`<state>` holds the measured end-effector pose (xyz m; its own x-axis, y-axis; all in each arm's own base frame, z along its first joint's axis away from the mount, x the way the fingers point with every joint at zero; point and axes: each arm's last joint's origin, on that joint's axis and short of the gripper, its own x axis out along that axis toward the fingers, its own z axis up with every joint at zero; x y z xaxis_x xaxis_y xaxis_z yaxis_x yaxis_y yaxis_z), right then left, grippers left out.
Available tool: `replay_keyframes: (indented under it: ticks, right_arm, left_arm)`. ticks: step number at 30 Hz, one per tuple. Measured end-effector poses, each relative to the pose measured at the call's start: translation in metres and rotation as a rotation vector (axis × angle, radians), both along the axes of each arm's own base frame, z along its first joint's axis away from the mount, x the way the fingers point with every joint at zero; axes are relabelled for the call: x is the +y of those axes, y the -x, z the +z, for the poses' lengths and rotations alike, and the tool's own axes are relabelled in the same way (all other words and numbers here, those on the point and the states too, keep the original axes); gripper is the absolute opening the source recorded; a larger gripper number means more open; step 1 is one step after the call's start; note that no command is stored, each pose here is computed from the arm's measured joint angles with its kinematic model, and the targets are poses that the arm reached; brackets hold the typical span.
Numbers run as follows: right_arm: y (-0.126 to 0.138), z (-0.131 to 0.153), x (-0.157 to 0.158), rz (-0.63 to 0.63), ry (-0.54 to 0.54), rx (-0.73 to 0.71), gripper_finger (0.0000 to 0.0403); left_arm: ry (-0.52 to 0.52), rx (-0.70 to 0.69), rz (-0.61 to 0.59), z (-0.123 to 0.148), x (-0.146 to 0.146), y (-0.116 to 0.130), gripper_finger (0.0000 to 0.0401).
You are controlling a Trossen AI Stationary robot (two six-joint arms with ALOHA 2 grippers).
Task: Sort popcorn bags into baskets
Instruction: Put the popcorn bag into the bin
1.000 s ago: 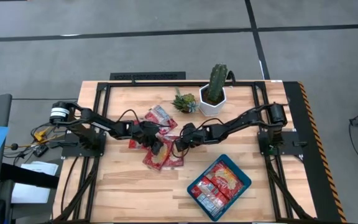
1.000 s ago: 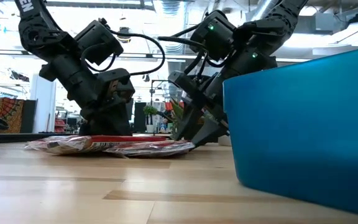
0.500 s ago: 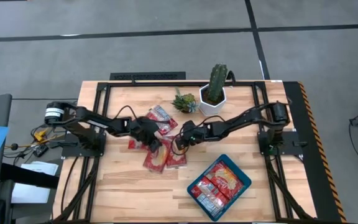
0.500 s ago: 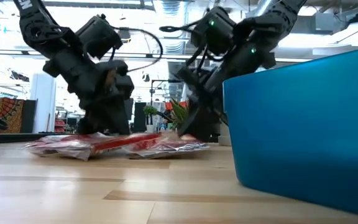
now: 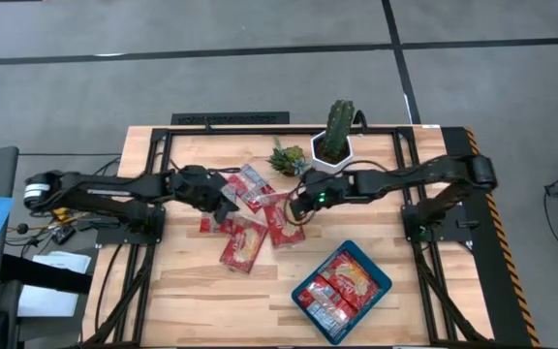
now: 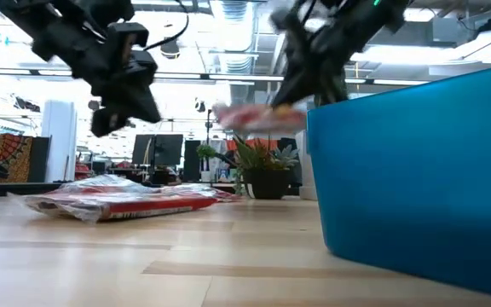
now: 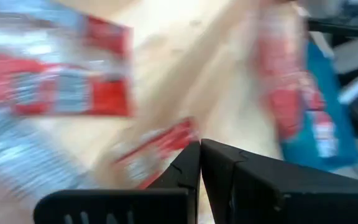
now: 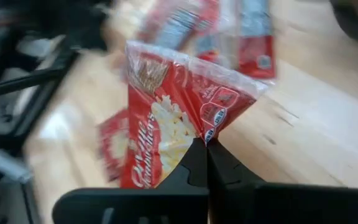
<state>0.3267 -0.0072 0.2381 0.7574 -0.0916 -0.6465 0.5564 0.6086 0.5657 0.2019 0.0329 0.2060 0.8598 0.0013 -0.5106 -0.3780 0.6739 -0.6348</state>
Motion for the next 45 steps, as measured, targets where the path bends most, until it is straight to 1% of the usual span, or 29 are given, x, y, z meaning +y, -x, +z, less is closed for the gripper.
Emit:
replay_keyframes:
  ticks: [2, 5, 9, 12, 15, 19, 23, 28, 31, 34, 37, 39, 41, 45]
  right_arm:
    - [0.01, 0.016, 0.008, 0.042, 0.017, -0.035, 0.0001]
    - [0.026, 0.036, 0.028, 0.162, 0.047, -0.07, 0.0001]
    - [0.048, 0.046, 0.064, 0.316, 0.031, -0.036, 0.0001]
    - [0.059, 0.046, 0.092, 0.389, -0.013, -0.013, 0.0001]
    - [0.065, 0.042, 0.118, 0.435, -0.056, 0.005, 0.0001]
    - [0.069, 0.027, 0.145, 0.458, -0.09, 0.076, 0.0001]
    - [0.067, 0.007, 0.163, 0.455, -0.111, 0.161, 0.0001]
    - [0.062, -0.014, 0.175, 0.432, -0.129, 0.23, 0.0003]
    - [0.061, -0.024, 0.177, 0.413, -0.133, 0.281, 0.0015]
    - [0.059, -0.031, 0.18, 0.431, -0.168, 0.314, 0.0041]
    - [0.057, -0.035, 0.183, 0.467, -0.2, 0.329, 0.0076]
    - [0.056, -0.034, 0.182, 0.494, -0.207, 0.33, 0.0101]
    - [0.057, -0.029, 0.178, 0.503, -0.205, 0.315, 0.0126]
    - [0.063, -0.006, 0.157, 0.478, -0.198, 0.287, 0.0166]
  left_arm:
    - [-0.043, 0.028, 0.049, 0.004, 0.001, 0.01, 0.0001]
    - [-0.086, 0.049, 0.113, 0.008, 0.001, 0.021, 0.0001]
    - [-0.117, 0.046, 0.141, 0.012, 0.001, 0.027, 0.0001]
    - [-0.125, 0.051, 0.145, 0.011, 0.001, 0.027, 0.0001]
    - [-0.126, 0.059, 0.143, 0.01, 0.002, 0.026, 0.0001]
    - [-0.14, 0.07, 0.134, 0.009, 0.002, 0.025, 0.0001]
    - [-0.144, 0.082, 0.129, 0.007, 0.002, 0.024, 0.0001]
    - [-0.141, 0.093, 0.126, 0.006, 0.002, 0.024, 0.0001]
    - [-0.148, 0.094, 0.121, 0.006, 0.002, 0.024, 0.0001]
    - [-0.148, 0.101, 0.12, 0.005, 0.002, 0.025, 0.0001]
    - [-0.152, 0.102, 0.117, 0.005, 0.002, 0.025, 0.0001]
    - [-0.16, 0.121, 0.115, 0.004, 0.002, 0.026, 0.0001]
    - [-0.174, 0.168, 0.119, 0.001, 0.002, 0.029, 0.0001]
    - [-0.173, 0.282, 0.13, -0.007, 0.001, 0.036, 0.0001]
